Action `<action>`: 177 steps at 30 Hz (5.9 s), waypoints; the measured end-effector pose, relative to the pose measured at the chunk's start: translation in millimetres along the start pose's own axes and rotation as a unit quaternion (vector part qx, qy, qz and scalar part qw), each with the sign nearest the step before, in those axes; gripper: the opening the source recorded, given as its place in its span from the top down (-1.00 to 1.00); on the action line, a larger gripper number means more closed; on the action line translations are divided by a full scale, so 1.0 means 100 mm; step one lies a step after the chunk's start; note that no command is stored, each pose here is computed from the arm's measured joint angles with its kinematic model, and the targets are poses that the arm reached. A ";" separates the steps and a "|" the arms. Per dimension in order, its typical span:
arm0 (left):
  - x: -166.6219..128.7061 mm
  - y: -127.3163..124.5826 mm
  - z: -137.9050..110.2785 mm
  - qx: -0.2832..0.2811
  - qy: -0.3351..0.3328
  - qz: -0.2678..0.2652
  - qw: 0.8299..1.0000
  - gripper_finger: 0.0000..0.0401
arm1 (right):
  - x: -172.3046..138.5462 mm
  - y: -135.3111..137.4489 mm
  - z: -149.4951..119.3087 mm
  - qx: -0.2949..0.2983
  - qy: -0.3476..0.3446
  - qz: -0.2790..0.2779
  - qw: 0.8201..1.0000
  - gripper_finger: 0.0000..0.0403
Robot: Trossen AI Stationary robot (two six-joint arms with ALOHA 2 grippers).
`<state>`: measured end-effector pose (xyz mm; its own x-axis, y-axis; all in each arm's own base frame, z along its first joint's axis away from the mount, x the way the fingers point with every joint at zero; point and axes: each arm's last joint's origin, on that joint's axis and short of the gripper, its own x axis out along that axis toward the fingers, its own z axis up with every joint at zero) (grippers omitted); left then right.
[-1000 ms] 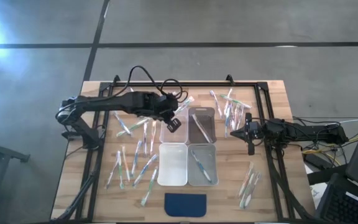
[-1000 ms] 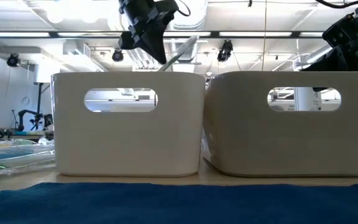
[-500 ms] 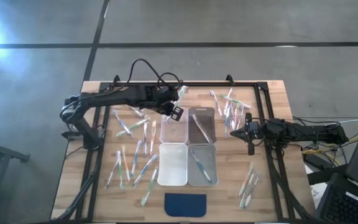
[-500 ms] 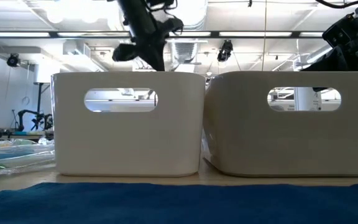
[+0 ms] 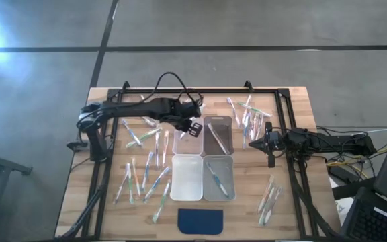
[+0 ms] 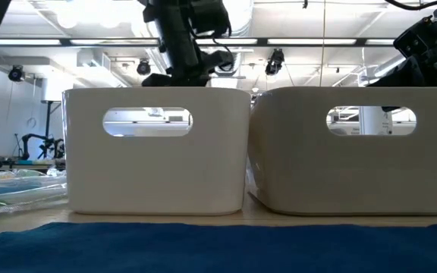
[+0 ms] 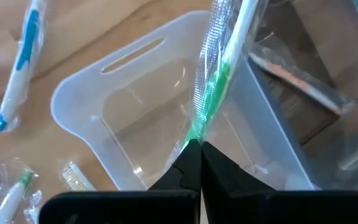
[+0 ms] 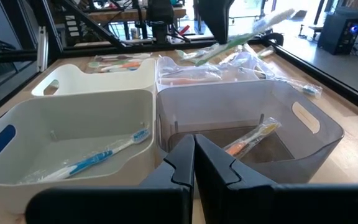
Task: Pick & Place Toothbrushes
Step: Put the green toothbrush into the transparent bin, then put the violet toothbrush into the white bin
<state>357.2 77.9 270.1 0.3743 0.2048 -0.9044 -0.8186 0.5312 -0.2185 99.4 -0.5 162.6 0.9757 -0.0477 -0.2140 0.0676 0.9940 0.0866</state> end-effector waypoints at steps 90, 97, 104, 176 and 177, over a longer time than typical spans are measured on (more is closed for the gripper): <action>0.20 0.02 -0.22 0.185 0.125 -0.030 0.974 0.43 | 0.00 0.00 0.00 0.000 0.000 0.000 1.000 0.96; -0.06 0.04 -0.22 0.199 0.142 -0.007 0.970 0.43 | 0.00 0.00 0.00 0.000 0.000 0.000 1.000 0.96; -0.48 0.13 -0.29 0.192 0.074 0.037 0.978 0.43 | 0.00 0.00 0.00 0.000 0.000 0.000 1.000 0.96; -0.04 0.89 -1.51 -0.123 -0.082 0.248 0.958 0.43 | 0.00 0.00 0.00 0.000 0.000 0.000 1.000 0.96; 0.00 0.89 -1.52 -0.127 -0.084 0.240 0.959 0.43 | 0.00 0.00 0.00 0.000 0.000 0.000 1.000 0.96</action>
<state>217.8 0.3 195.1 -0.0254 0.5159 -0.8563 -0.9859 0.1289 0.1069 99.4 -0.5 162.7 0.9757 -0.0480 -0.2137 0.0676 0.9940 0.0858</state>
